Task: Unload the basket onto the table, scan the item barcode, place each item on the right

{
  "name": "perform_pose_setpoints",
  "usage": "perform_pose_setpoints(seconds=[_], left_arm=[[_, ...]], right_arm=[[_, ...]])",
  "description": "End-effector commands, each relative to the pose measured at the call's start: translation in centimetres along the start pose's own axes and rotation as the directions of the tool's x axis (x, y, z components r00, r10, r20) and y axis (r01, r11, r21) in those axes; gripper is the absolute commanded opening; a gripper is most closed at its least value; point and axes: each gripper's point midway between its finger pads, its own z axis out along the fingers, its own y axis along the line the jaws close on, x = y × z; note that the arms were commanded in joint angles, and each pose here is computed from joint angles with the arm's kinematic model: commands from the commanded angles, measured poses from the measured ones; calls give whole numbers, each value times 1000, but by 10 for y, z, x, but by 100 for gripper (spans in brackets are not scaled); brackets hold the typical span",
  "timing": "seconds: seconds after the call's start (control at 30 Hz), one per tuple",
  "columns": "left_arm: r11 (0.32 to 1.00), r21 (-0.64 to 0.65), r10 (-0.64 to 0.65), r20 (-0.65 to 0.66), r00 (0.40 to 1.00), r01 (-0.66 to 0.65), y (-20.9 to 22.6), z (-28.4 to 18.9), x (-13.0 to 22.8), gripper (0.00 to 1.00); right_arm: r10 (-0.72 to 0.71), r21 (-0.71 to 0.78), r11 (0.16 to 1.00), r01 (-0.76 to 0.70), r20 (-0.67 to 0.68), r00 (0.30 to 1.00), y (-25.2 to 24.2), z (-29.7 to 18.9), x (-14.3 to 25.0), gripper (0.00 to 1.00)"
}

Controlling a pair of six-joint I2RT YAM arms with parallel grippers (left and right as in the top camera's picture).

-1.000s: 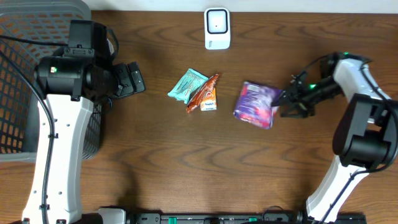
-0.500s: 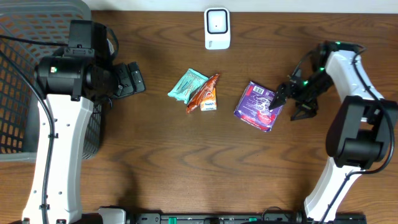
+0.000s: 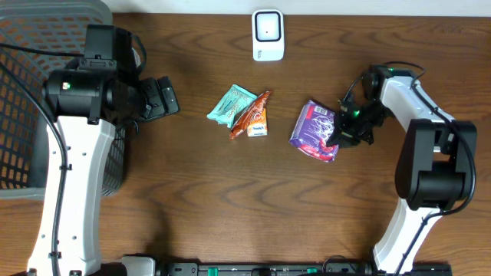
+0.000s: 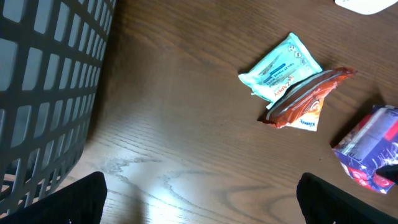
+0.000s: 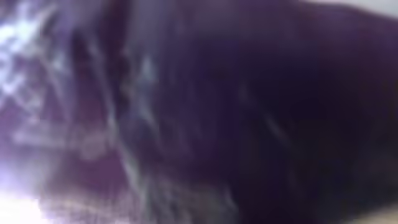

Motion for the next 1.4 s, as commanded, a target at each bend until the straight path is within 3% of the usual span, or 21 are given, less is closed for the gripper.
perform_pose_setpoints(seconds=[0.0,0.13,0.3,0.47,0.67,0.8,0.93,1.13,1.37], left_arm=[[1000,-10,-12,5,1000,12,3,-1,0,98],[1000,-10,-12,5,1000,12,3,-1,0,98],[1000,-10,-12,5,1000,12,3,-1,0,98],[1000,-10,-12,4,1000,12,3,-1,0,98],[1000,-10,-12,4,1000,12,3,-1,0,98],[1000,-10,-12,5,1000,12,3,-1,0,98],[1000,-10,-12,4,1000,12,3,-1,0,98],[1000,-10,-12,5,1000,12,3,-1,0,98],[1000,-10,-12,5,1000,12,3,-1,0,98]], right_arm=[[-23,-52,998,23,0,1000,18,8,-2,1],[-18,-18,1000,18,26,1000,24,-15,-7,1],[75,245,963,-113,163,984,5,-68,-17,1],[83,571,753,-328,412,907,-17,-132,-17,1],[-27,710,488,-508,594,804,-19,-167,-8,1],[-83,734,426,-529,614,785,-12,-156,-14,1],[-115,795,365,-484,554,824,-16,-129,-23,1],[-132,836,385,-392,470,873,3,-78,-25,1],[-226,796,575,-186,374,899,76,-20,-17,15]])
